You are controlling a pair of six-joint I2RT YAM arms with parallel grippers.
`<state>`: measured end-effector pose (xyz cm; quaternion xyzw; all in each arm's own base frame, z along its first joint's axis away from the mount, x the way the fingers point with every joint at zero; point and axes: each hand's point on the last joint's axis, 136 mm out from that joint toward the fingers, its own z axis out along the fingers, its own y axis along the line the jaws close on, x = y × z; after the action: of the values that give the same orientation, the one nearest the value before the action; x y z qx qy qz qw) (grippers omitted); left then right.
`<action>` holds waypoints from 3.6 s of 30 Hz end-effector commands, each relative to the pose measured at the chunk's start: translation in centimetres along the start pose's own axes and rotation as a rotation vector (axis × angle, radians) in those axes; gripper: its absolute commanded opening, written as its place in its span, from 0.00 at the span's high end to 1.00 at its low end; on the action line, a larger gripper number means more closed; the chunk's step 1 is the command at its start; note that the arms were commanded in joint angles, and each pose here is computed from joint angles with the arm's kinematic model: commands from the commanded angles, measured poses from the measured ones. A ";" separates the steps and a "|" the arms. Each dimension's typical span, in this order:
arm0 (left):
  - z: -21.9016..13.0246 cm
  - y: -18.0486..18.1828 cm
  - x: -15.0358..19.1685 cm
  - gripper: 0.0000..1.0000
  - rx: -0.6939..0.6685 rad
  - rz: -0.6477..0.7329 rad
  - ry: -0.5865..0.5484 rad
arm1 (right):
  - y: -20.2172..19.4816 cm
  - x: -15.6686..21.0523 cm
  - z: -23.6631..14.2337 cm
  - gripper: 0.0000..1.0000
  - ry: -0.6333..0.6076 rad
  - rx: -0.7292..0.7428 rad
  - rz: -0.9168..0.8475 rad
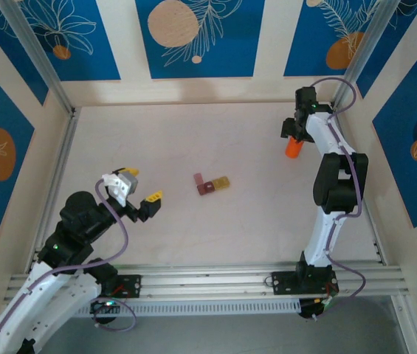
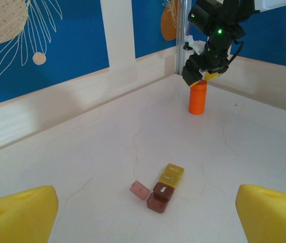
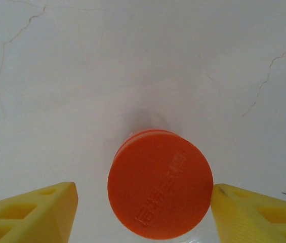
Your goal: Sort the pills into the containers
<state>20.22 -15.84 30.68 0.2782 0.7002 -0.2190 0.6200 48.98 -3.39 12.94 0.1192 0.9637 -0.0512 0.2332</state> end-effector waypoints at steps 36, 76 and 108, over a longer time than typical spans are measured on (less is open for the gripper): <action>0.4 -0.4 -0.5 0.09 0.029 0.009 -0.016 | 0.1 1.4 2.7 0.45 0.106 -0.069 -0.017; 12.5 -6.8 -3.4 0.06 0.359 0.108 -0.206 | 13.2 9.8 -24.2 0.61 -0.133 -0.501 -0.462; 18.5 -9.5 -0.9 0.04 0.542 0.234 -0.187 | 20.0 15.9 -32.1 0.60 -0.104 -0.879 -0.690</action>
<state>28.40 -34.36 27.17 0.4829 0.5465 -0.3283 0.6003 26.98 23.42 32.27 -0.3008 0.8746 0.2575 0.2799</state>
